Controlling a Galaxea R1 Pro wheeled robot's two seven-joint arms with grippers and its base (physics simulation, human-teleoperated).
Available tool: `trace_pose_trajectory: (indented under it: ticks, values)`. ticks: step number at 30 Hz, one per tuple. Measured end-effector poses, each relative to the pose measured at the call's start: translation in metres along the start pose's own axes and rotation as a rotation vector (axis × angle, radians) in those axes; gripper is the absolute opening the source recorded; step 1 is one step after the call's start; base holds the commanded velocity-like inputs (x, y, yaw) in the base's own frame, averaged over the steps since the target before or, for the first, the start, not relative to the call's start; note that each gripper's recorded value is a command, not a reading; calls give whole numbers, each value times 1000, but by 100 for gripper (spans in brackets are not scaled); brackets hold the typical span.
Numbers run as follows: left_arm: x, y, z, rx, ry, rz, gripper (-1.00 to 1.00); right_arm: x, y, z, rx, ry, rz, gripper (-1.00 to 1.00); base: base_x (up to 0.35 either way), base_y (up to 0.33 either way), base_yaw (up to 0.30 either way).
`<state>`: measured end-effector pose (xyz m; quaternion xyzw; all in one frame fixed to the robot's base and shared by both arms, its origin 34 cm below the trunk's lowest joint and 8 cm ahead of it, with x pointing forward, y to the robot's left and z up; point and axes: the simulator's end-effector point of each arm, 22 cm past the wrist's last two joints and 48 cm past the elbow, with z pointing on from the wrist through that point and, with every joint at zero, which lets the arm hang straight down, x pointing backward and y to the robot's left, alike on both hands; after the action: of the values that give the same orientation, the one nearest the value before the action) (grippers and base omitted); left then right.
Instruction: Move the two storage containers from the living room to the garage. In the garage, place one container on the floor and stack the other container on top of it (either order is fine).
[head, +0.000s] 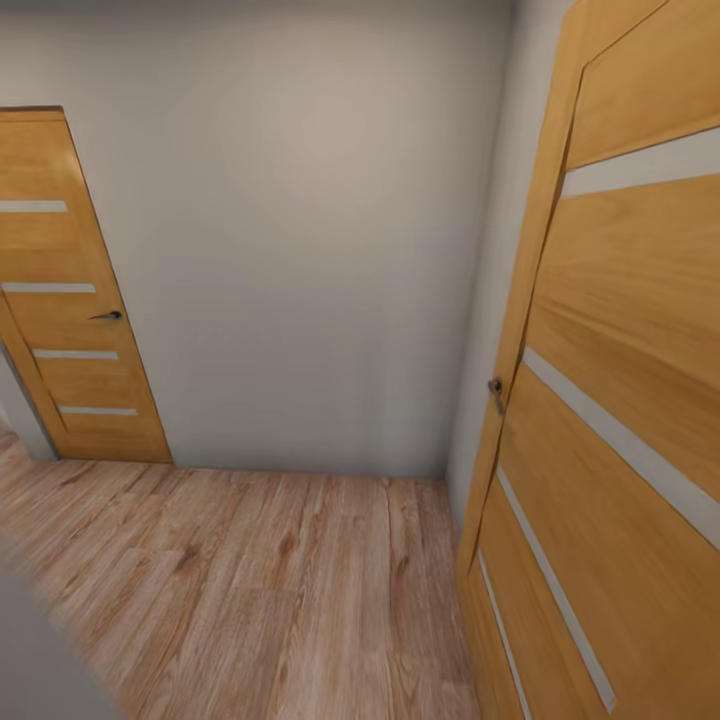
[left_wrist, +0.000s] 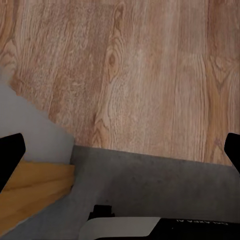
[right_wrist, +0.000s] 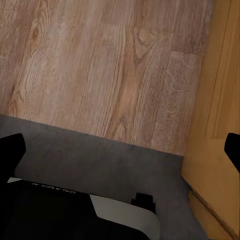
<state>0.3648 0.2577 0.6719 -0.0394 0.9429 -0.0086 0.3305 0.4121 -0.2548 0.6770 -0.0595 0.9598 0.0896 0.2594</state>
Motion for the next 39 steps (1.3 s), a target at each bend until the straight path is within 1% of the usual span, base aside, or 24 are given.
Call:
trace_pose_trajectory:
  ticks: [24, 34, 39]
  values:
    - [0, 0, 0, 0, 0, 0, 100, 0, 0, 0, 0, 1, 1, 100, 21, 0, 0]
    - [0, 0, 0, 1, 0, 0, 100, 0, 0, 0, 0, 1, 1, 100, 226, 0, 0]
    - [0, 0, 0, 0, 0, 0, 100, 0, 0, 0, 0, 1, 1, 100, 61, 0, 0]
